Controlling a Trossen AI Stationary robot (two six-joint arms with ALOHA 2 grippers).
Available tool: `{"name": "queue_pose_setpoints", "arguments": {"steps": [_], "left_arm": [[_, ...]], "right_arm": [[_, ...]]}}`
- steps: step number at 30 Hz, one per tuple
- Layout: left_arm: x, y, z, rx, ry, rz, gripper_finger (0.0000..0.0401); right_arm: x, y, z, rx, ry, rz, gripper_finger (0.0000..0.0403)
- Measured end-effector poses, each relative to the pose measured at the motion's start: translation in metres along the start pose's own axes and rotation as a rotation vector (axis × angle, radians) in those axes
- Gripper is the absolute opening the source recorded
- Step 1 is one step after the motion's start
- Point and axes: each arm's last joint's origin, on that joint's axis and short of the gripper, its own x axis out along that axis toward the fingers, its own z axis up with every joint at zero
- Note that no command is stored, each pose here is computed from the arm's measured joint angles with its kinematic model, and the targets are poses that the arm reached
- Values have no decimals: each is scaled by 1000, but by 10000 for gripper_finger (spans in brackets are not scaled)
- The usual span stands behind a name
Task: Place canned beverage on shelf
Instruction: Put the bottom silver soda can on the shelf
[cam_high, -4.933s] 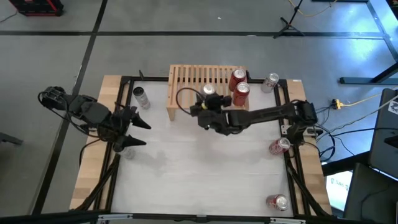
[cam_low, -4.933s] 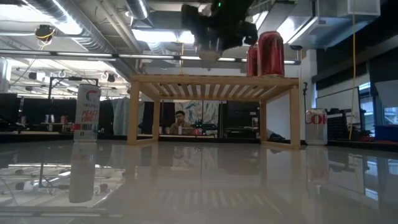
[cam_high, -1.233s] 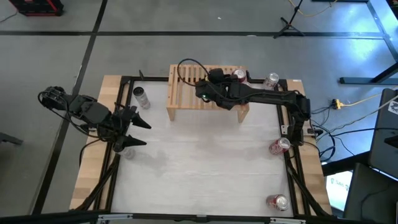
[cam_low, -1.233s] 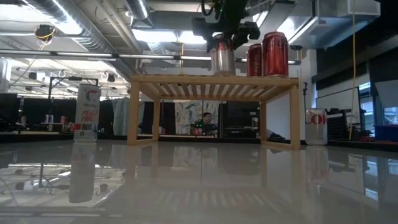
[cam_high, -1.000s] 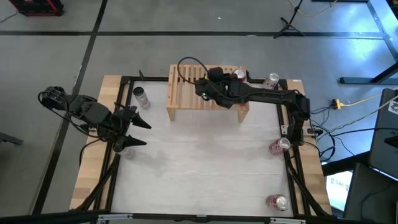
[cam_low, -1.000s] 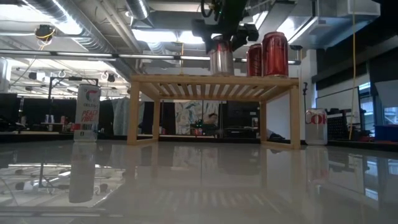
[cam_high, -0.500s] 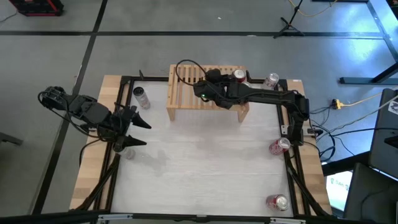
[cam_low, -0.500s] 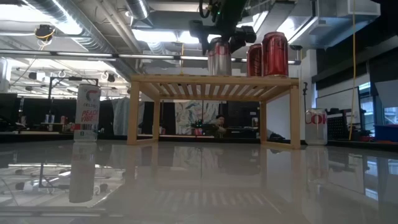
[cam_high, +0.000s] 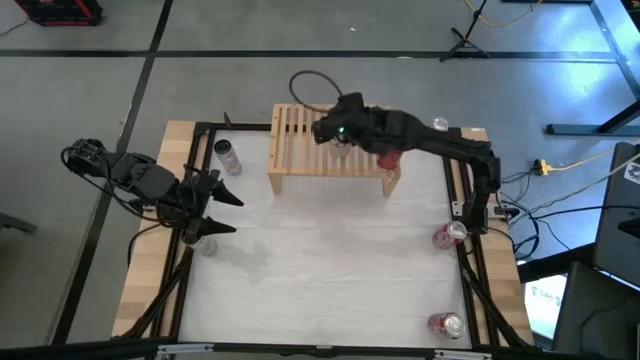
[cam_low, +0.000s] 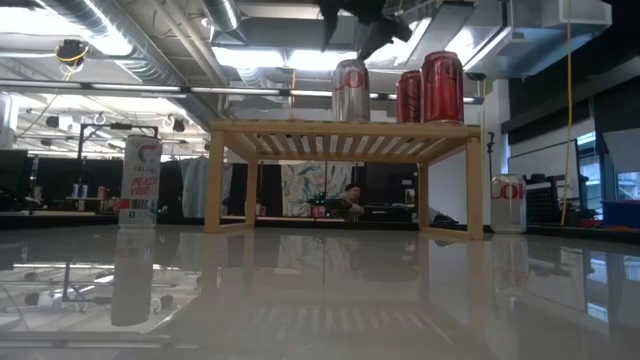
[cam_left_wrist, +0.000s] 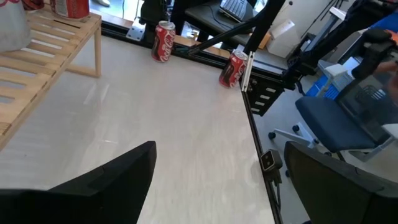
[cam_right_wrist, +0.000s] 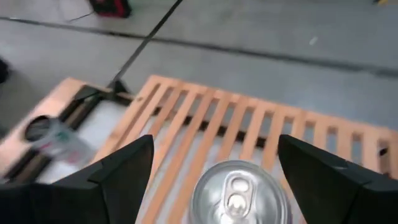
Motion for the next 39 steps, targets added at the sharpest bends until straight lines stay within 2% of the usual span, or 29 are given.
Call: {"name": "queue_pose_setpoints", "arguments": {"steps": [4, 8, 39], "left_arm": [[0, 0, 0, 0, 0, 0, 348], [0, 0, 0, 0, 1, -2, 348], [0, 0, 0, 26, 2, 0, 348]], "right_arm": [[-2, -11, 12, 54, 107, 49, 332], [3, -16, 12, 67, 175, 63, 333], [17, -13, -8, -25, 295, 8, 333]]}}
